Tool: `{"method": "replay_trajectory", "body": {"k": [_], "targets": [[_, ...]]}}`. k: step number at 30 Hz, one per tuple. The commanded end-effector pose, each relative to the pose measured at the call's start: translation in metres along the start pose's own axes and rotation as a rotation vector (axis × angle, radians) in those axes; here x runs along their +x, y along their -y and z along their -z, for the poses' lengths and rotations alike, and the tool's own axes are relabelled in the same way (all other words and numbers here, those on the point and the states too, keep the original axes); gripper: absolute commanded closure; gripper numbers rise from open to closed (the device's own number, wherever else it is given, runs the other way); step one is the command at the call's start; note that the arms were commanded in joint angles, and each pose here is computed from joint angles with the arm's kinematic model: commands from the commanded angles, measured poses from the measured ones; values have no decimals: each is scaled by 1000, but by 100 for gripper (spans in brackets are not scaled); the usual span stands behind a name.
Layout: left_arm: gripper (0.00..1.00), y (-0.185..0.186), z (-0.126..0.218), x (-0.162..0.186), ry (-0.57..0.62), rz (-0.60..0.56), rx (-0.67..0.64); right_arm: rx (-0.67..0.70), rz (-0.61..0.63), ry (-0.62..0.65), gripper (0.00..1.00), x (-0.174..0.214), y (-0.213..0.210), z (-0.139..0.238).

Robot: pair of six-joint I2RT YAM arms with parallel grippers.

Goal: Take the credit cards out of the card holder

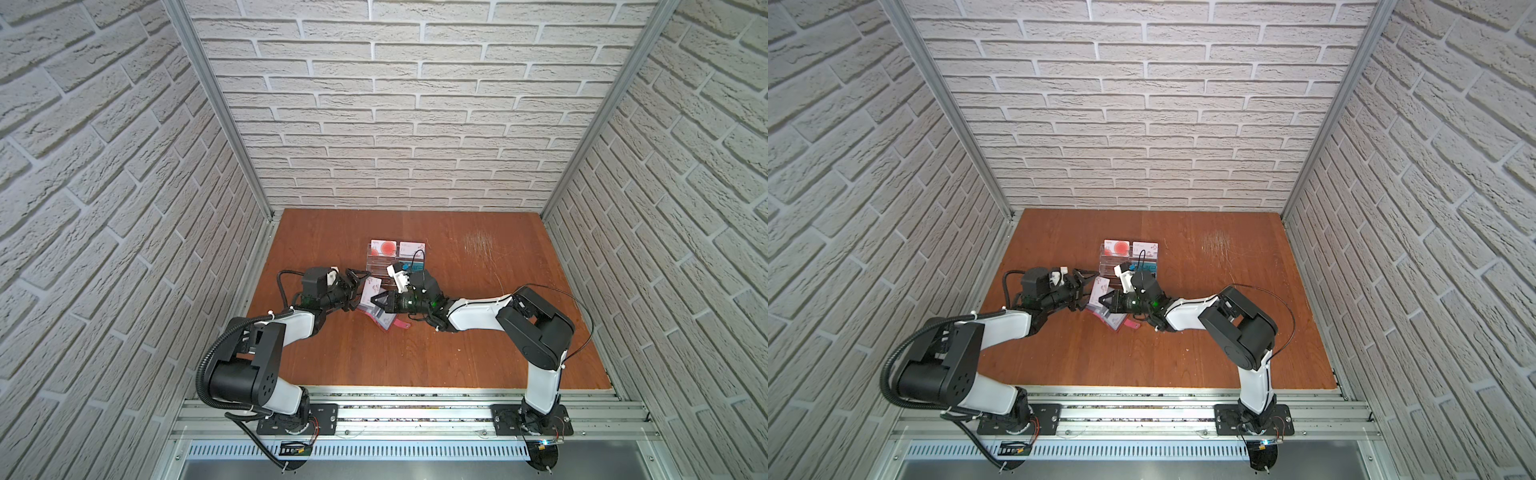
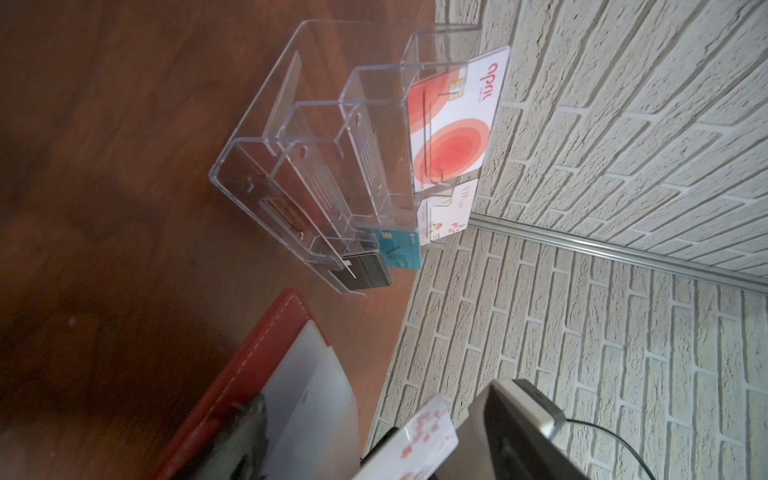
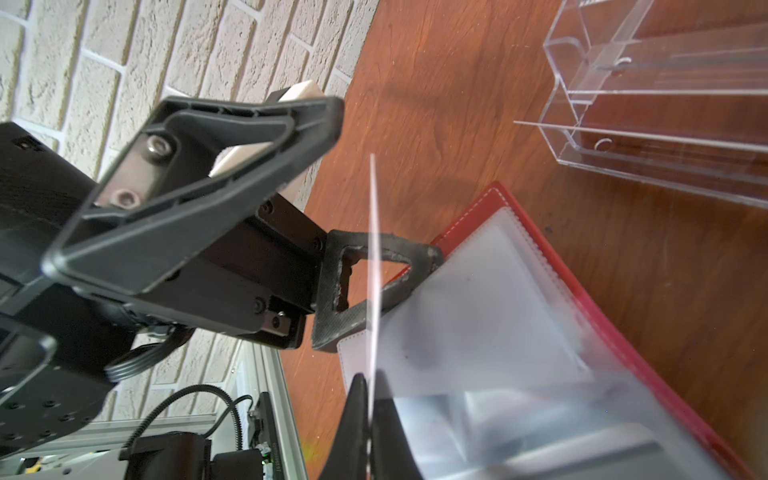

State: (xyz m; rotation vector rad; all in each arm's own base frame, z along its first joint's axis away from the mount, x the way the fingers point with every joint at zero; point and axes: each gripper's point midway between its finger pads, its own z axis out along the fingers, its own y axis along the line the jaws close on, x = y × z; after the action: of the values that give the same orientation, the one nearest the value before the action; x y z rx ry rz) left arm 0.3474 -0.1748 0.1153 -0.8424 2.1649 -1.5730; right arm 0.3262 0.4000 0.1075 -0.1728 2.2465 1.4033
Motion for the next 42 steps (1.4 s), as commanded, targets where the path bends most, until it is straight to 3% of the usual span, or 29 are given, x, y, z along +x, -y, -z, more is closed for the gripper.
{"method": "replay_trajectory", "body": {"k": [1, 8, 19, 27, 33, 36, 42], "targets": [[25, 24, 2, 4, -36, -75, 117, -92, 30, 34, 94, -10, -18, -1], [30, 27, 11, 0, -16, -93, 136, -106, 20, 6, 94, -6, -15, -8], [36, 30, 10, 14, -97, -114, 173, -130, 0, -21, 94, 1, -6, -18], [42, 2, 11, 27, -149, -105, 98, -157, -17, -35, 94, 3, -5, -21], [40, -23, 34, 13, -77, -120, -38, -166, -18, -45, 94, 3, -3, -16], [35, -19, 47, 8, -57, -201, -132, -172, -15, -52, 94, 5, -3, -16], [32, -5, 34, 11, -160, -175, -96, -192, 3, -57, 94, 4, -7, -16]]}}
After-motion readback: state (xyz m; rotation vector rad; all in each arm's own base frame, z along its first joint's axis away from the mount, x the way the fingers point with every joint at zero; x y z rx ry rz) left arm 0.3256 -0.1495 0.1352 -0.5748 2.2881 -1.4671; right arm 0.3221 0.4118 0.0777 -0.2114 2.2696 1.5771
